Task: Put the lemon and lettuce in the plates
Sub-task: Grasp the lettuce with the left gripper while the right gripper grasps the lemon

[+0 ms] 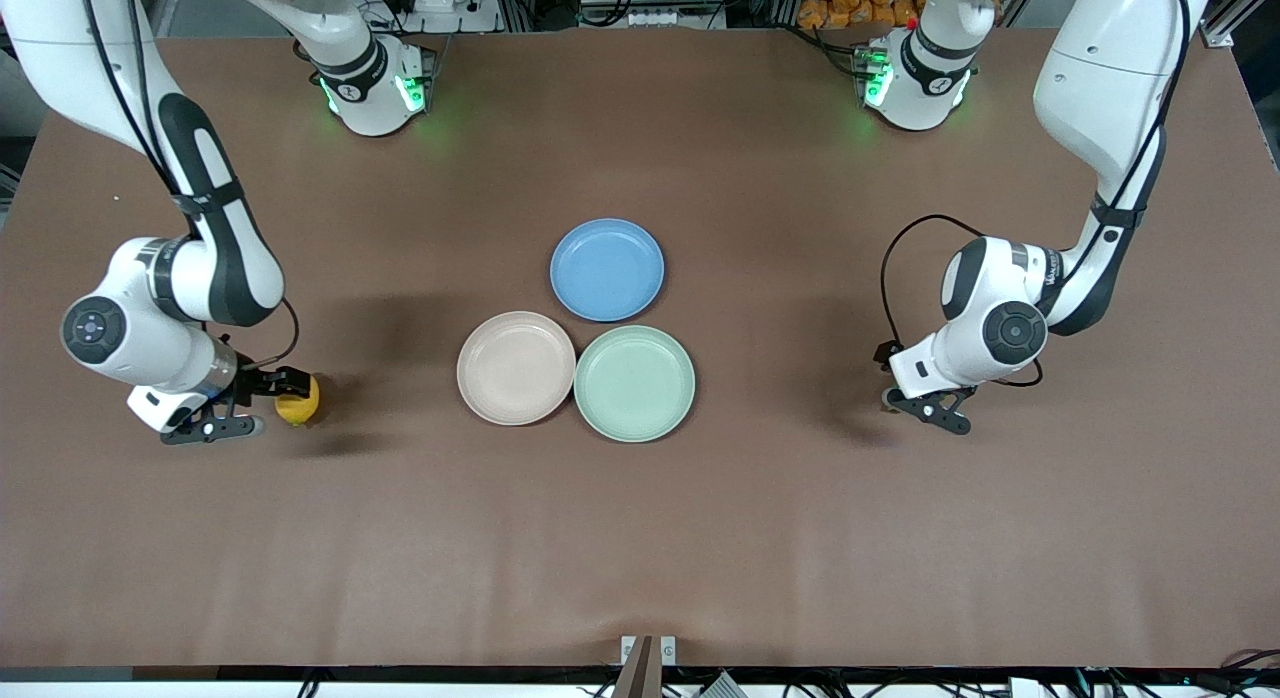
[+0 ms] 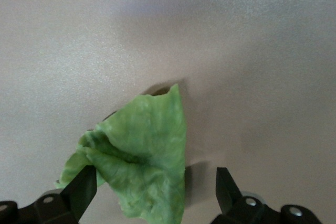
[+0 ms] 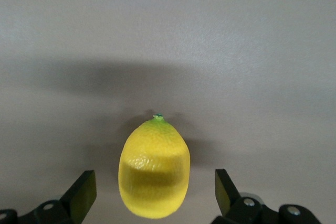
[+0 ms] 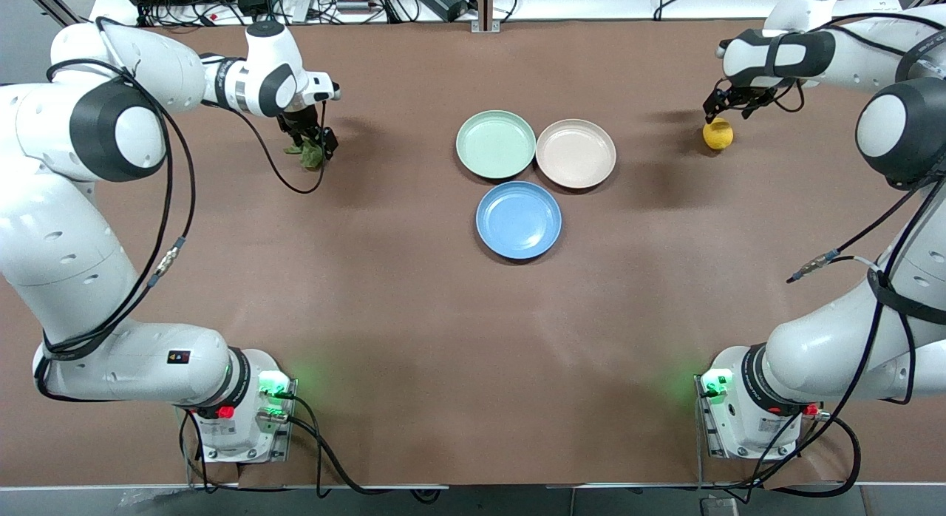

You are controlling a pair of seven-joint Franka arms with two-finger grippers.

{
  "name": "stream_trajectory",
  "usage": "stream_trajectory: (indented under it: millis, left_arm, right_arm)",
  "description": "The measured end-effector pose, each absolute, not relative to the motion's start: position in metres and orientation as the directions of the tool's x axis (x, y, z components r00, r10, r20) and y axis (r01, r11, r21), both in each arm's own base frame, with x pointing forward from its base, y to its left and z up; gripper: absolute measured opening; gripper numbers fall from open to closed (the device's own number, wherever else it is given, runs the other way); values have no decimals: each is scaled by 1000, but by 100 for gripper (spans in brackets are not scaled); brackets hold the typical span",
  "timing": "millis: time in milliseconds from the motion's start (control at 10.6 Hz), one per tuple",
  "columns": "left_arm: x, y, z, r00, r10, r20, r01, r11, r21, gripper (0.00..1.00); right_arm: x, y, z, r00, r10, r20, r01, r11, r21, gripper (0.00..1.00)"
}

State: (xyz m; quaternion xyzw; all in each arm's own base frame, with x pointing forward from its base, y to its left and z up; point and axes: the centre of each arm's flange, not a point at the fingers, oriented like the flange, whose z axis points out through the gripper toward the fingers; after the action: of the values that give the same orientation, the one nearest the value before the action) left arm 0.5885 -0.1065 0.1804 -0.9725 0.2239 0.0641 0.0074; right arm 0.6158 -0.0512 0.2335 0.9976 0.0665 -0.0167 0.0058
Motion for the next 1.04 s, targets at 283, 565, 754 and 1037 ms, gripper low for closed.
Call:
stream_trajectory:
  millis: [283, 565, 754, 1037]
  left_arm:
    - [589, -105, 178, 891, -435, -131, -437, -899, 13, 100]
    - [593, -91, 179, 902, -414, -119, -416, -909, 8, 89]
    - [594, -86, 179, 906, -408, -117, -410, -912, 8, 59]
    - [594, -89, 180, 904, -412, -114, -414, -910, 9, 19]
  right_arm:
    - [611, -52, 215, 991, 133, -9, 133, -991, 17, 100]
    - [606, -54, 193, 992, 130, -4, 130, -991, 21, 100]
    - [605, -54, 188, 992, 129, -6, 129, -991, 21, 97]
    - [605, -54, 188, 992, 129, -6, 129, -991, 20, 68]
